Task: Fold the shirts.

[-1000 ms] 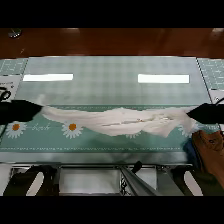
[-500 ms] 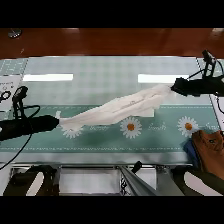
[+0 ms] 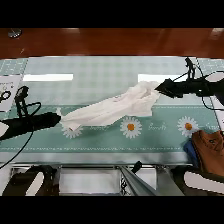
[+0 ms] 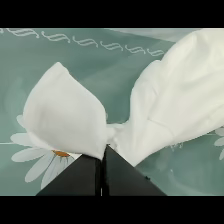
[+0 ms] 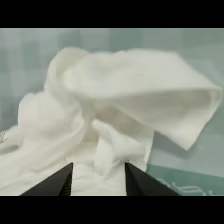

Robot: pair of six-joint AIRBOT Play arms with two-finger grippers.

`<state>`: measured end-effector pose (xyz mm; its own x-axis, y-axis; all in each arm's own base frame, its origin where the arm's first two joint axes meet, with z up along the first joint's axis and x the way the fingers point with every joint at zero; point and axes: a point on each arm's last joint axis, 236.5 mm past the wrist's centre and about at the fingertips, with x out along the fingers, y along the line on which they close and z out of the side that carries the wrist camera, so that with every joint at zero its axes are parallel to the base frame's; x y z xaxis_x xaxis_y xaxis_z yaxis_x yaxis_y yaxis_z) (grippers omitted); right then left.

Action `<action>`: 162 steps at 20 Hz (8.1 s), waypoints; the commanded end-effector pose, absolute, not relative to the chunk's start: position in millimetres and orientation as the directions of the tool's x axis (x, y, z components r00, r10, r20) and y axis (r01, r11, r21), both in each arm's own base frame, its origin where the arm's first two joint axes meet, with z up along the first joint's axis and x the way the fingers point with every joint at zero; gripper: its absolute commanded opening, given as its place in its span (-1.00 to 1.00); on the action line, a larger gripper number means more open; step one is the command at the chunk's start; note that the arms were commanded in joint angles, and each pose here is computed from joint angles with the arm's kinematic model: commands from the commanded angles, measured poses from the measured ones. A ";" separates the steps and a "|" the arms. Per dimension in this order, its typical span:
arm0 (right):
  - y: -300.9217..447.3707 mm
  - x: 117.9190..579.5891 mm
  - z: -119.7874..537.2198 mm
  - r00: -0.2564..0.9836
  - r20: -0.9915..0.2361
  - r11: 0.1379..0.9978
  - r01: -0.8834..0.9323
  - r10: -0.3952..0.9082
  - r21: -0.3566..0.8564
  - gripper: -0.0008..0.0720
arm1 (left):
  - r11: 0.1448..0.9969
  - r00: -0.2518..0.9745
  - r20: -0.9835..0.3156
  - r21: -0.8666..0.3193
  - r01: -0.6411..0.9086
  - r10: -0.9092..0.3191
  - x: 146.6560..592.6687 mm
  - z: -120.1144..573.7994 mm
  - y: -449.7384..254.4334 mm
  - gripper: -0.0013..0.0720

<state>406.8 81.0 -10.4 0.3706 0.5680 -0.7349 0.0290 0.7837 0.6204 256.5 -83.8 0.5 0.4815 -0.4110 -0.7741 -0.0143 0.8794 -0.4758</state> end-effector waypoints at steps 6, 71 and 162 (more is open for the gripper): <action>61.7 310.4 -16.0 0.071 -0.869 0.866 -0.155 0.490 0.475 0.47 | 0.877 0.474 -0.778 -0.479 -0.025 -0.412 257.9 -3.6 -83.7 -0.91; 116.8 213.9 211.7 0.267 -0.867 0.893 -0.294 0.420 0.342 -0.92 | 0.989 0.740 -0.661 -0.029 0.143 -0.126 175.0 252.8 -29.9 -0.91; 25.4 302.3 -60.3 0.154 -0.837 0.849 -0.030 0.526 0.528 0.52 | 0.561 0.014 -0.565 -0.822 -0.095 -0.825 288.3 -64.8 -299.6 -0.91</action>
<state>295.7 30.8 -53.1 0.1258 0.5506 -0.8252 -0.0275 0.8335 0.5519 288.3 -299.5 -65.1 0.0154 -0.8242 -0.5661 -0.0955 0.5624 -0.8213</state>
